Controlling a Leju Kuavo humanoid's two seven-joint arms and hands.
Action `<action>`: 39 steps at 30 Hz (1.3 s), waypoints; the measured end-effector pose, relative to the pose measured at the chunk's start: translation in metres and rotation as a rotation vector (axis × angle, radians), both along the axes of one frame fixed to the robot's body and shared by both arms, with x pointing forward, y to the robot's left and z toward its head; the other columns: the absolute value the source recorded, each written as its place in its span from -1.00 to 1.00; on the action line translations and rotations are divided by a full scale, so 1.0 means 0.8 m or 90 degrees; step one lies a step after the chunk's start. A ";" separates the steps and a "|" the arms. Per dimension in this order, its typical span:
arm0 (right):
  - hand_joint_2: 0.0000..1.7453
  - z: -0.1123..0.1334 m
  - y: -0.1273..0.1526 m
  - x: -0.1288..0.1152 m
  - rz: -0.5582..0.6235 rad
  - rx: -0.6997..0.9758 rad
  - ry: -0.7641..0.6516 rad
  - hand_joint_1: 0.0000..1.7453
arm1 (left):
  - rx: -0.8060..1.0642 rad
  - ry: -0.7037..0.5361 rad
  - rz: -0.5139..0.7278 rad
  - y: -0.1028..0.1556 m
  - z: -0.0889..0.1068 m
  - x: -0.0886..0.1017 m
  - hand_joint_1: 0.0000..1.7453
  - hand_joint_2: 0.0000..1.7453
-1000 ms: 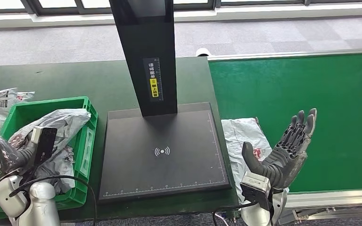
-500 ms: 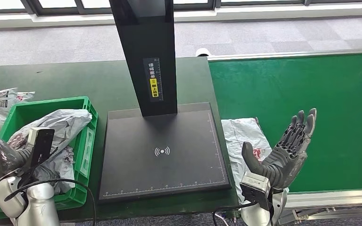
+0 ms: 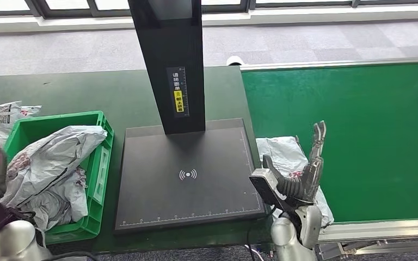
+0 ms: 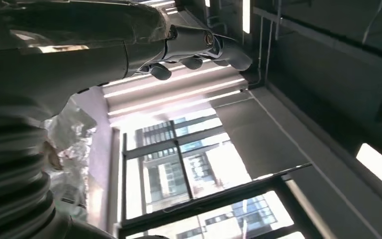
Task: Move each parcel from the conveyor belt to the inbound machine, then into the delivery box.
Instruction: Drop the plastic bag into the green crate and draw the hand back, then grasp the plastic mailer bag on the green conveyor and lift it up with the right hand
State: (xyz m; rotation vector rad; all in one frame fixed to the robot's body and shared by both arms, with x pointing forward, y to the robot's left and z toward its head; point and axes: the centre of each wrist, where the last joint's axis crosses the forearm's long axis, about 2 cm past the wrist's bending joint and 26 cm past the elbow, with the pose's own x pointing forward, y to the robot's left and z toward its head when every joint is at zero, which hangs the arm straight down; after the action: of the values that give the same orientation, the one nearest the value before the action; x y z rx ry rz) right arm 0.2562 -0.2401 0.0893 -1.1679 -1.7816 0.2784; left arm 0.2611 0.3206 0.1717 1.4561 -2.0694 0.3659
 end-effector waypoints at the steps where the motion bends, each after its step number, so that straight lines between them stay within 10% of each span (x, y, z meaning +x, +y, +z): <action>1: 1.00 -0.007 -0.003 0.004 -0.010 -0.011 0.028 -1.00 | 0.002 -0.019 -0.008 -0.003 0.008 -0.003 -1.00 1.00; 21: 1.00 -0.073 -0.006 0.012 -0.090 0.000 0.269 -1.00 | 0.005 -0.143 -0.124 -0.055 0.058 -0.026 -1.00 1.00; 39: 1.00 -0.121 -0.015 -0.006 -0.100 0.122 0.388 -1.00 | -0.001 -0.138 -0.156 -0.071 0.055 -0.031 -1.00 1.00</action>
State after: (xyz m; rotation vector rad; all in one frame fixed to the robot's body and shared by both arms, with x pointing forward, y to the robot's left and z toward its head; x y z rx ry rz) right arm 0.2512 -0.2522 -0.0071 -0.9482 -1.1512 0.3216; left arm 0.2367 0.2640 0.2159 1.1857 -2.3879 0.4414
